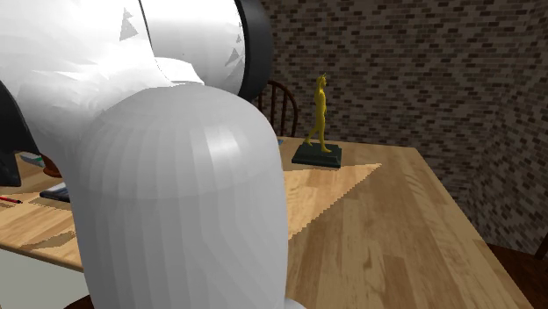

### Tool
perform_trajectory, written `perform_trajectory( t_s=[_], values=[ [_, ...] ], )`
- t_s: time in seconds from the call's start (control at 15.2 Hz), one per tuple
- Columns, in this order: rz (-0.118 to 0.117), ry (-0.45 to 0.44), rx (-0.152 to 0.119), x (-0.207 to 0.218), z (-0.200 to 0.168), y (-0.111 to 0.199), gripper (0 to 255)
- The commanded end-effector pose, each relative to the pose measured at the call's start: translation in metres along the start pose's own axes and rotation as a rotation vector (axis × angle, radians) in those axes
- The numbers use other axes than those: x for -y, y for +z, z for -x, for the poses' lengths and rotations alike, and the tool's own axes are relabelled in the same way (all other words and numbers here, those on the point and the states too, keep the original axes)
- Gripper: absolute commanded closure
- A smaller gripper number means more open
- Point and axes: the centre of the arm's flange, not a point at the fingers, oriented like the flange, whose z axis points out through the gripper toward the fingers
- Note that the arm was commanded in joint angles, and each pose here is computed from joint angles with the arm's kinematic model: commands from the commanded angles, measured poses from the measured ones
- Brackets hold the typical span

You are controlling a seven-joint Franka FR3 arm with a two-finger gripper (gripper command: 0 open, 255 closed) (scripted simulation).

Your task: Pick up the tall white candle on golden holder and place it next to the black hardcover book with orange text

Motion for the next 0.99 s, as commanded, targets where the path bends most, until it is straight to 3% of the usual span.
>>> perform_trajectory(
  t_s=[0.0, 0.46, 0.92],
  values=[
    [0.0, 0.0, 0.0, 0.0, 0.0, 0.01, 255],
    [0.0, 0.0, 0.0, 0.0, 0.0, 0.046, 255],
    [0.0, 0.0, 0.0, 0.0, 0.0, 0.046, 255]
  ],
)
